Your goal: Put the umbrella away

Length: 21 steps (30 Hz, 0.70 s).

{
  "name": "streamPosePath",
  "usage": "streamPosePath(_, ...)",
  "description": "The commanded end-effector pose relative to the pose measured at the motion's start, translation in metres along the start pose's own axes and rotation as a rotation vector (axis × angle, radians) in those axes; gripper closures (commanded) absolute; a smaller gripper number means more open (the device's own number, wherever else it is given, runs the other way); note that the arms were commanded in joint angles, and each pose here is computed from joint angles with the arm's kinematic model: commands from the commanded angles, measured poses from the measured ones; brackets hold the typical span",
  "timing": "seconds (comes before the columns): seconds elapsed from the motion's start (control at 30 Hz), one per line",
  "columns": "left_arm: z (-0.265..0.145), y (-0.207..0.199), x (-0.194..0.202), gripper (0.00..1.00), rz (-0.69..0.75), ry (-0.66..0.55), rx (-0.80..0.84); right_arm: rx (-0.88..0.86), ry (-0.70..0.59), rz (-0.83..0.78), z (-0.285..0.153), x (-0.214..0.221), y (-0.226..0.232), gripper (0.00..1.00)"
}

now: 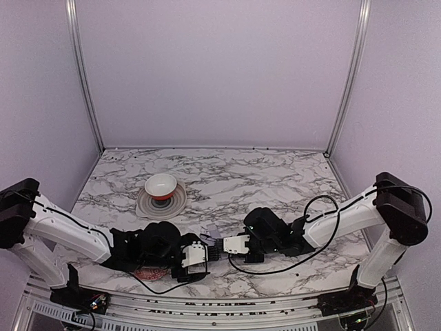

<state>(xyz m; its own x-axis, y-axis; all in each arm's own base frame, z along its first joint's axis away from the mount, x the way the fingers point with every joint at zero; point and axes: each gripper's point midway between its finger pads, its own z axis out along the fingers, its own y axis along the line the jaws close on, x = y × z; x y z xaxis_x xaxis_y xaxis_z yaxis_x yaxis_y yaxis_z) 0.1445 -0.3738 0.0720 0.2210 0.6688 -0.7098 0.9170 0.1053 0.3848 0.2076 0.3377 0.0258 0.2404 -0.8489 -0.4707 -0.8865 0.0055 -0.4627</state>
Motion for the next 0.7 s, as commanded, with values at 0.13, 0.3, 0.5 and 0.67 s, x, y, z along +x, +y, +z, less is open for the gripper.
streamPosePath(0.13, 0.026, 0.034, 0.011, 0.11, 0.014, 0.093, -0.23, -0.202, 0.161, 0.066, 0.006, 0.047, 0.052, 0.75)
streamPosePath(0.3, 0.024, 0.042, 0.017, 0.09, 0.06, 0.097, -0.288, -0.208, 0.161, 0.06, 0.007, 0.048, 0.053, 0.75)
streamPosePath(0.5, -0.01, 0.02, -0.02, 0.01, 0.06, -0.188, -0.125, -0.212, 0.168, 0.068, 0.007, 0.051, 0.053, 0.76)
streamPosePath(0.67, 0.006, 0.025, -0.004, 0.01, -0.023, -0.165, -0.084, -0.216, 0.16, 0.066, 0.008, 0.05, 0.053, 0.76)
